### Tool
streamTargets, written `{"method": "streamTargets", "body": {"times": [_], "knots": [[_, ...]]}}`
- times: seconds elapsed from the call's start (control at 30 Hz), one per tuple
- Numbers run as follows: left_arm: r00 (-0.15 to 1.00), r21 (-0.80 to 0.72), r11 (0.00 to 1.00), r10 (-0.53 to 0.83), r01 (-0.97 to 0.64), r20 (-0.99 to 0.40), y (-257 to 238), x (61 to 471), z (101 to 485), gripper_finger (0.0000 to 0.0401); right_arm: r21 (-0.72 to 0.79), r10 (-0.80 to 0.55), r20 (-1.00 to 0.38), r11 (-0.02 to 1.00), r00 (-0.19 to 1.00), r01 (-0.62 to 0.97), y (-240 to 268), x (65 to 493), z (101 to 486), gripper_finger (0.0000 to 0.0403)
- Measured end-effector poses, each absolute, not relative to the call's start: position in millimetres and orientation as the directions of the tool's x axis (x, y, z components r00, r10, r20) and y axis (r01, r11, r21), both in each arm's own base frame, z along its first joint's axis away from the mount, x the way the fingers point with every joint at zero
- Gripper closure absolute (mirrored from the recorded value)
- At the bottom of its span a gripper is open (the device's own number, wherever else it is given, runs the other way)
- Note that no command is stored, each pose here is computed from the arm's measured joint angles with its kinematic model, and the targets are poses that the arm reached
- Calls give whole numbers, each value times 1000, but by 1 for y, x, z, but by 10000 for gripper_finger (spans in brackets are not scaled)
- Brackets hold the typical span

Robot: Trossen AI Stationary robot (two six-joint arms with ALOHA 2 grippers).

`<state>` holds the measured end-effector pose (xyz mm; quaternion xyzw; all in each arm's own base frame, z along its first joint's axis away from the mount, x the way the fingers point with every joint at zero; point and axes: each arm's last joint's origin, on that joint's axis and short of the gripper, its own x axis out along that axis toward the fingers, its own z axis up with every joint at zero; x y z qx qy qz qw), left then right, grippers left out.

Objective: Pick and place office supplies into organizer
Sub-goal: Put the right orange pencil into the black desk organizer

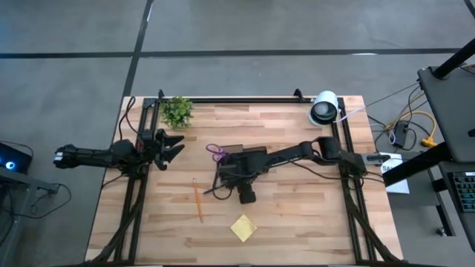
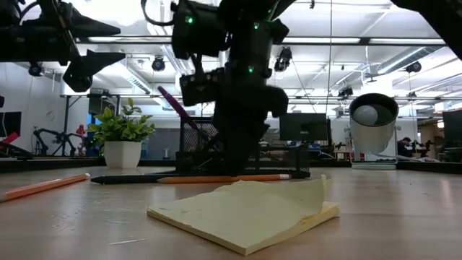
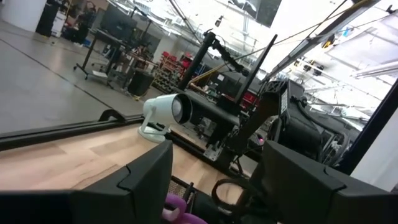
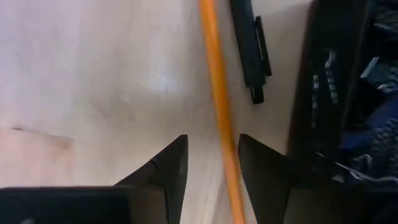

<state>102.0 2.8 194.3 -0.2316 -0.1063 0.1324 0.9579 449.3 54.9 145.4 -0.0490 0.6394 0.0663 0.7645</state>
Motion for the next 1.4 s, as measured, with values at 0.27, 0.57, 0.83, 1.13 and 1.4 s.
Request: {"method": "streamTargets", "body": {"times": [0.27,0.57,0.83,1.13,1.4], "knots": [[943,-470,858,303,-207,138,3,102,194,166,-39,-14,-990,983,138,-177,54,448,137,312],[943,-471,858,304,-207,138,3,102,194,166,-95,-74,-991,975,110,-202,65,443,134,387],[942,-471,858,304,-207,140,3,102,194,166,-113,-114,-993,960,12,-255,87,430,151,389],[941,-472,857,307,-208,143,3,102,195,166,-410,-412,-909,852,66,-326,95,423,233,390],[937,-480,856,306,-193,171,3,101,199,166,-597,-687,-726,608,30,-524,59,420,249,390]]}}
